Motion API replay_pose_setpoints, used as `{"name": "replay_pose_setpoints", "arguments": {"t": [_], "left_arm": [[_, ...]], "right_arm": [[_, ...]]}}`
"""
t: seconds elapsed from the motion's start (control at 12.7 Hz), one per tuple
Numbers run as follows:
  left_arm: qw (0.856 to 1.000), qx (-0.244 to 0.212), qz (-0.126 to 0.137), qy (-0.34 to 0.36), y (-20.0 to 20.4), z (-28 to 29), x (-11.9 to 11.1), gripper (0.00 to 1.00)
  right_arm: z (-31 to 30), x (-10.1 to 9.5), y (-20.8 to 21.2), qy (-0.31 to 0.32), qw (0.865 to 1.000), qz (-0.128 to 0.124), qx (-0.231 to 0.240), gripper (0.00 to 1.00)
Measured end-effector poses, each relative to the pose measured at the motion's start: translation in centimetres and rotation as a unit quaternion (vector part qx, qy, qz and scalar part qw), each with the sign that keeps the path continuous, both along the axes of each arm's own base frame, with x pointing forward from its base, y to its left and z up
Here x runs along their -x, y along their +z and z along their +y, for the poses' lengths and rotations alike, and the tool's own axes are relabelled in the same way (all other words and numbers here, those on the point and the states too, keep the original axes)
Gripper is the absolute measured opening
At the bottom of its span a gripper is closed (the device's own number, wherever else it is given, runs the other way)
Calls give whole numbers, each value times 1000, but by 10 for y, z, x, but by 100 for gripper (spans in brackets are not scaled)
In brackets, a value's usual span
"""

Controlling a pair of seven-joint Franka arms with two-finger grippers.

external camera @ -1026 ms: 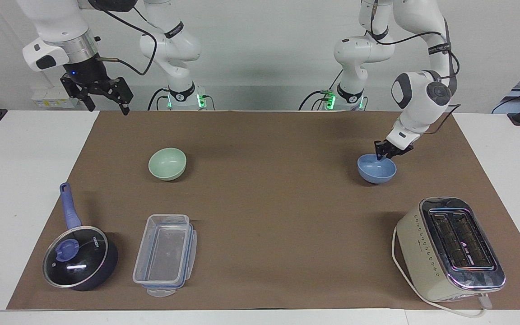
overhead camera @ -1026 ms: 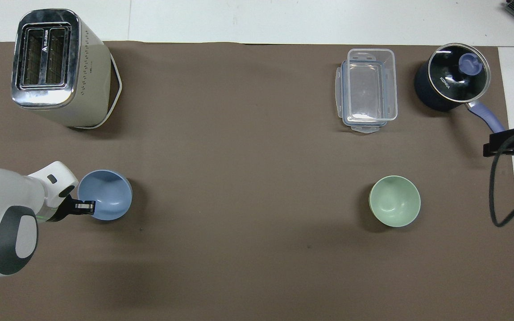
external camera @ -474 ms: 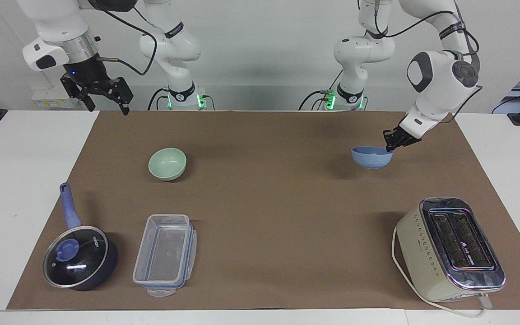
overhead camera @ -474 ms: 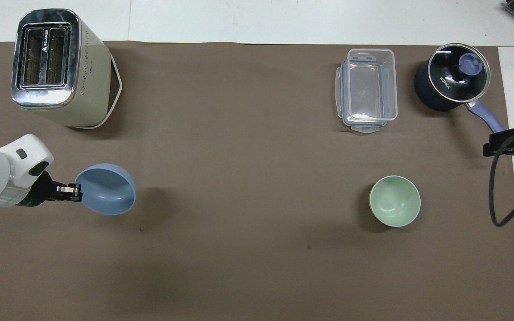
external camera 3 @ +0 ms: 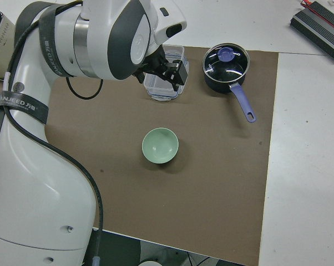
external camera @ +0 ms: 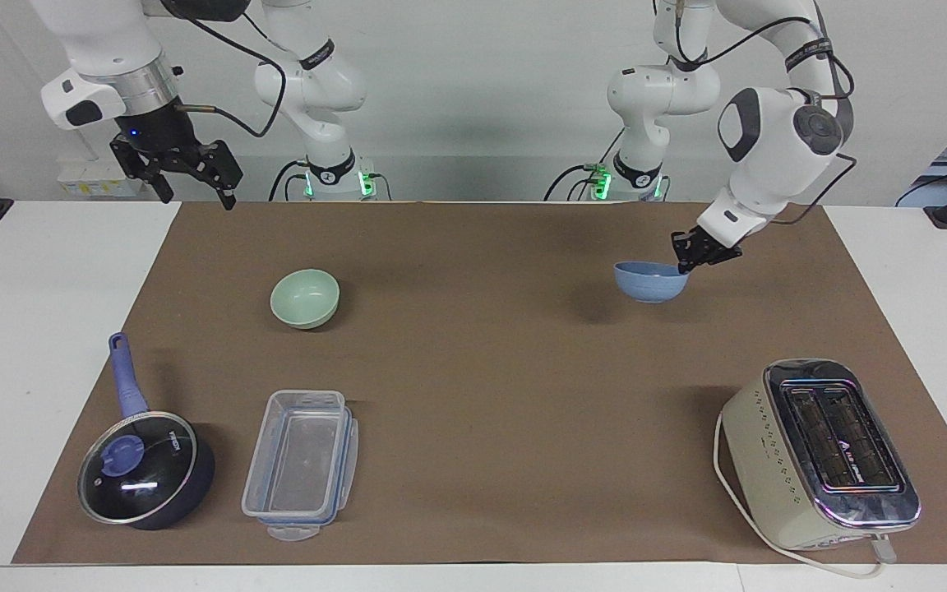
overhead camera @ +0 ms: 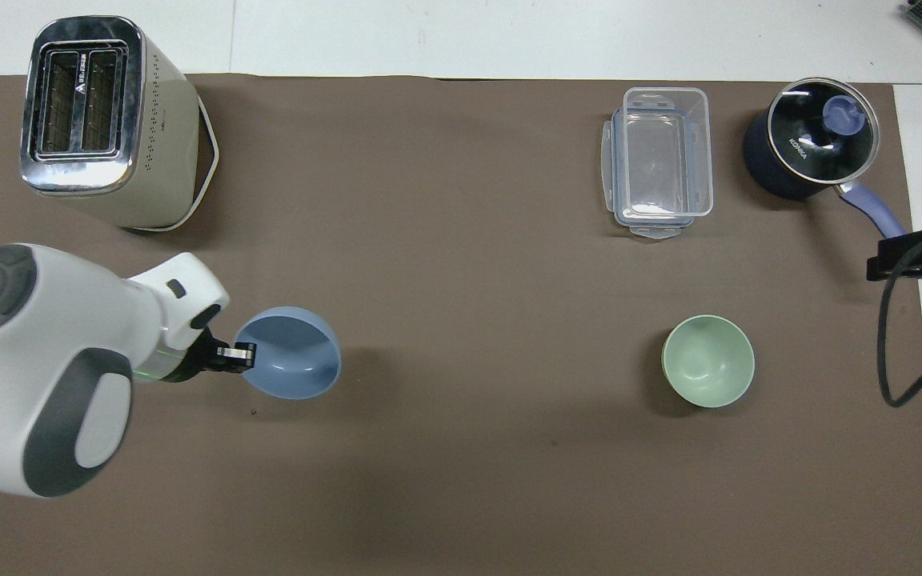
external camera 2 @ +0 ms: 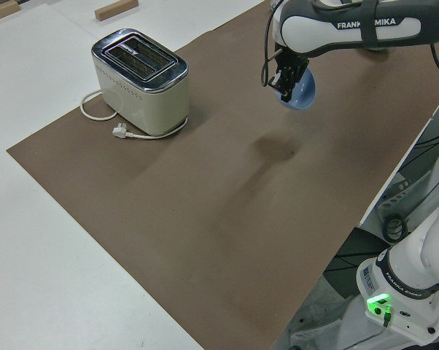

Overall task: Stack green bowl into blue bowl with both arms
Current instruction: 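Drag the blue bowl toward the table centre with the left gripper, then release the blue bowl and withdraw the left gripper while the right gripper reaches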

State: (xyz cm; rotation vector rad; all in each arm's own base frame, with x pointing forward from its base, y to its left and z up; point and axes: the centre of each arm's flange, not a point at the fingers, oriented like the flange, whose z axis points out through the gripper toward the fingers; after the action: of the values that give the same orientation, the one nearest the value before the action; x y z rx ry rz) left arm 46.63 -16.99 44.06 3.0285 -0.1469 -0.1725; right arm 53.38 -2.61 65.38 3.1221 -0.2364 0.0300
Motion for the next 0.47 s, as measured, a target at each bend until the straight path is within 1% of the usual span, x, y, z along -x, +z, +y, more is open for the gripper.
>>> {"name": "replay_pose_setpoints", "arguments": {"t": [0.16,0.24,0.39,0.47], "left_arm": [[1000,-6,-1,7,-11,-58,20,3],[1000,-8,-3,7,-24,-80,30,3],[1000,-13,0,1,-57,-101,45,3],[1000,-16,4,1,-71,-104,49,3]], "right_arm": [[0,0,0,0,1000,0,0,100],[0,0,0,0,1000,0,0,100],[-1,0,0,-1,1000,0,0,100],[-2,0,0,-2,1000,1,0,100]]}}
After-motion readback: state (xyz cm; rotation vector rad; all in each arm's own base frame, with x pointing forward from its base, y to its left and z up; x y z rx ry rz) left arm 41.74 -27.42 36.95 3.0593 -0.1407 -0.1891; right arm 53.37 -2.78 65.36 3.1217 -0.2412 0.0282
